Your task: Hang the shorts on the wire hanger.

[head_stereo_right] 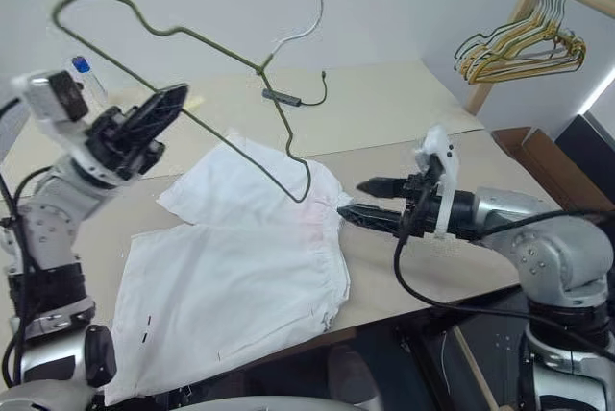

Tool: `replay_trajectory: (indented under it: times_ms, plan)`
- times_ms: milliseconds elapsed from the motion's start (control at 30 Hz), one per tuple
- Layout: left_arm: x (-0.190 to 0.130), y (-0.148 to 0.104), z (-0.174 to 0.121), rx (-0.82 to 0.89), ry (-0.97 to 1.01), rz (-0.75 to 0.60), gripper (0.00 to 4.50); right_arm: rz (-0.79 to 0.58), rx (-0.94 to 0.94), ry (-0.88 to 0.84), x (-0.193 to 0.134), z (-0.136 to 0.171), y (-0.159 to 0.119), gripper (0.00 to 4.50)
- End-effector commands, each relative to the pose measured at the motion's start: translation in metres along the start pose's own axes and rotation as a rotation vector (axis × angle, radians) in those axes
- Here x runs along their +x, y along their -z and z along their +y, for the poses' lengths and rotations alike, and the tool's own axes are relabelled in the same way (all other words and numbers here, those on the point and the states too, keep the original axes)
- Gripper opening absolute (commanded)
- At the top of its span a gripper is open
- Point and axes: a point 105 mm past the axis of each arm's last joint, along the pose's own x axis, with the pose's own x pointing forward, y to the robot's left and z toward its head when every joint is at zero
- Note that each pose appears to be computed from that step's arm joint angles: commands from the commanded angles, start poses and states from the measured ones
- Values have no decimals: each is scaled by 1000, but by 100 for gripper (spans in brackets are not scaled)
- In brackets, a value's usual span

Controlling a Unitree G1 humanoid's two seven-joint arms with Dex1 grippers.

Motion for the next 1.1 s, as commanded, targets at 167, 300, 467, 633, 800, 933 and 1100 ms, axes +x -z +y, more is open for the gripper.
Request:
replay_trajectory:
  times_ms: [167,300,467,633,800,933,1100]
  plan:
    - [5,-15,-14,-13,173,-20,0,57,55,-213,26,13,-12,421]
    - [6,-8,-16,-15,178,-14,0,74,46,-274,43,22,-18,421]
    - [6,-3,-16,-21,183,-21,0,86,40,-305,62,28,-23,421]
    - [6,-2,-15,-14,178,-25,0,103,28,-320,68,31,-24,421]
    - [6,-1,-15,-11,177,-27,0,102,35,-306,70,29,-24,383]
    - [5,1,-14,-15,176,-30,0,96,45,-281,70,25,-24,259]
    - [6,2,-12,-22,173,-26,0,93,52,-267,71,24,-22,77]
